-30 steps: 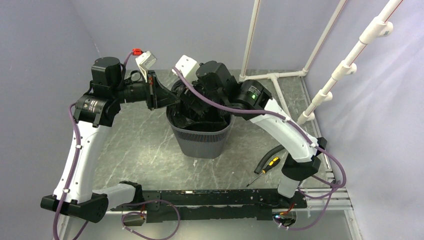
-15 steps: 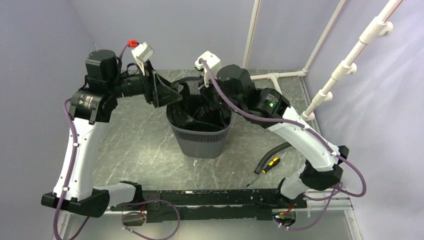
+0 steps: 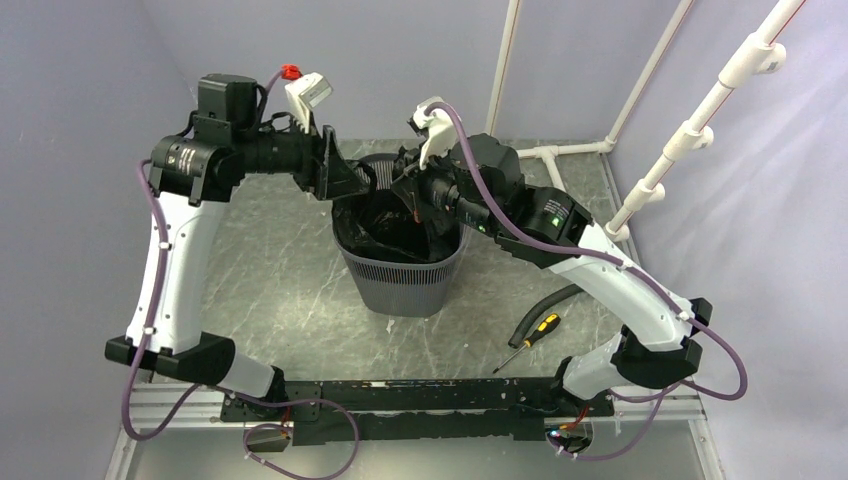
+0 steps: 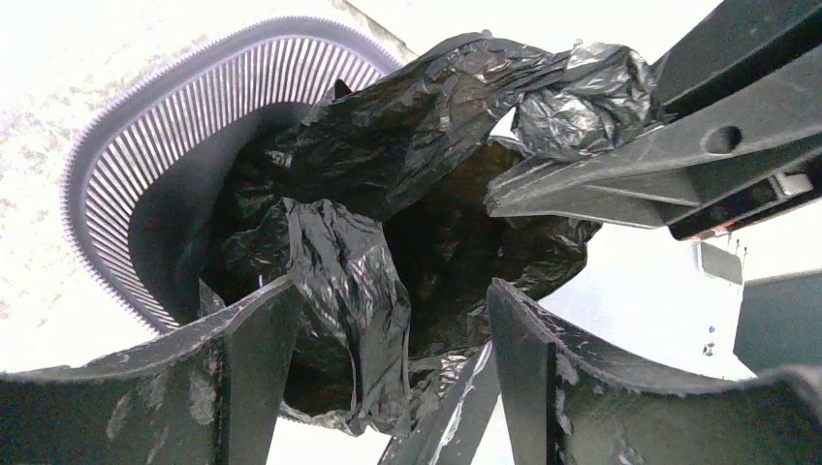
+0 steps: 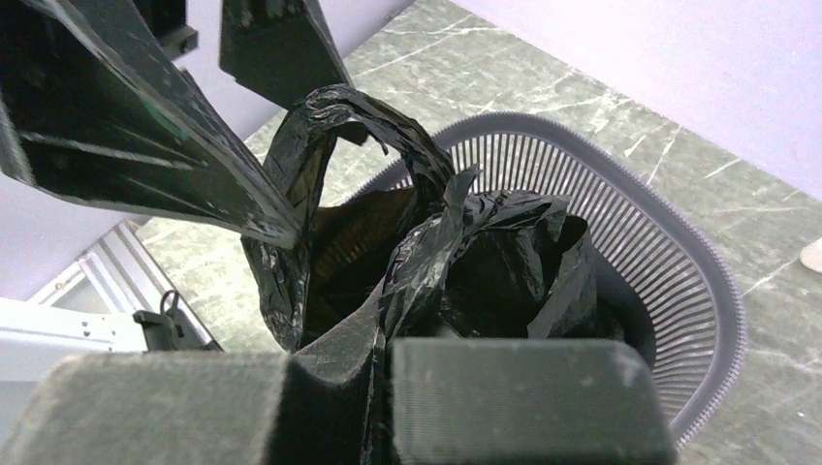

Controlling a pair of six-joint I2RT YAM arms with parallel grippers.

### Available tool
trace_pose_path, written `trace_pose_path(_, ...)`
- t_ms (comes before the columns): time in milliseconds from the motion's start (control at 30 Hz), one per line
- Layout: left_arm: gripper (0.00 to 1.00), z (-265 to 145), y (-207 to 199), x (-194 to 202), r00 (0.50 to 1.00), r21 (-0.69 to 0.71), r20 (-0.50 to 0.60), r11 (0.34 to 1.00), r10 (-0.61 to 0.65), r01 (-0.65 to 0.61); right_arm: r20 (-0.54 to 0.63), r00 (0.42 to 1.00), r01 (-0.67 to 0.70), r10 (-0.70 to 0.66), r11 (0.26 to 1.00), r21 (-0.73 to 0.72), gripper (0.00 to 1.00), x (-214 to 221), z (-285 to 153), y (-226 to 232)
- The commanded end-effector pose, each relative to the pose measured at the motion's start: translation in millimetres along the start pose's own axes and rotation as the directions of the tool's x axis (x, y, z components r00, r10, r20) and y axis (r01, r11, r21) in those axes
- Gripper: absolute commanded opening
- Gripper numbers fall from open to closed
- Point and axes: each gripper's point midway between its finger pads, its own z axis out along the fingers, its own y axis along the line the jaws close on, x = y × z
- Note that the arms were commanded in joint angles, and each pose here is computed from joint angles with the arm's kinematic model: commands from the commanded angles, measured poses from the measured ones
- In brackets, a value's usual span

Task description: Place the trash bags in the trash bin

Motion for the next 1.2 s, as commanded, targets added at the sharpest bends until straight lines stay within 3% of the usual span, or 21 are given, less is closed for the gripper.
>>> trace_pose_path(0,0.76,-2.9,-3.5,5.9,0.996,-0.024,-0.050,0.997,0.068,-0.069,0.074,0.994,-0.072,0.075,0.997,-0.037,0.01,-17.4,-2.2,10.1)
trace_pose_path(67,0.77,0.8,0.6,10.6,0.992,-0.042,-0.086,0.995,0.088,-0.092,0.080,0.993,-0.078,0.082,0.996,-0.047,0.01,-18.6,-3.6,12.0)
trace_pose_path(200,0.69,8.0,4.8,15.0,0.982,-0.053,-0.143,0.990,0.124,-0.133,0.087,0.992,-0.084,0.090,0.994,-0.073,0.01,-20.3,-6.3,16.4)
trace_pose_path(400,0.43,23.7,20.1,15.5,0.979,-0.067,-0.181,0.992,0.096,-0.110,0.088,0.992,-0.081,0.089,0.992,-0.091,0.01,-18.6,-9.1,19.7)
trace_pose_path(533,0.05,35.2,28.4,10.3,0.982,-0.073,-0.171,0.993,0.084,-0.098,0.137,0.985,-0.097,0.104,0.994,-0.058,0.01,-23.9,-11.5,11.8)
trace_pose_path(567,0.03,36.7,31.6,5.0,0.985,-0.092,-0.150,0.990,0.090,-0.104,0.160,0.981,-0.111,0.114,0.994,-0.023,0.01,-24.9,-11.6,4.5)
trace_pose_path(733,0.02,23.3,51.3,-57.6,0.977,-0.301,0.121,0.944,0.178,-0.134,0.341,0.913,-0.303,0.225,0.932,0.198,0.00,-55.4,-29.1,-52.7)
trace_pose_path(833,0.02,-12.8,46.3,-104.1,0.910,-0.384,0.328,0.916,0.254,-0.118,0.493,0.826,-0.414,0.274,0.888,0.201,0.00,-87.7,-55.8,-75.9)
trace_pose_path(933,0.02,-38.2,40.7,-127.4,0.838,-0.433,0.448,0.896,0.310,-0.100,0.606,0.726,-0.480,0.325,0.870,0.109,0.00,-103.8,-83.2,-79.3)
trace_pose_path(1100,0.02,-52.6,47.1,-101.2,0.783,-0.477,0.539,0.879,0.310,-0.020,0.598,0.662,-0.644,0.453,0.752,0.143,0.00,-23.5,-71.2,-103.1)
trace_pose_path(1167,0.02,-42.5,52.5,-72.5,0.790,-0.445,0.549,0.895,0.273,0.001,0.571,0.641,-0.680,0.513,0.725,0.113,0.00,8.4,-60.4,-101.2)
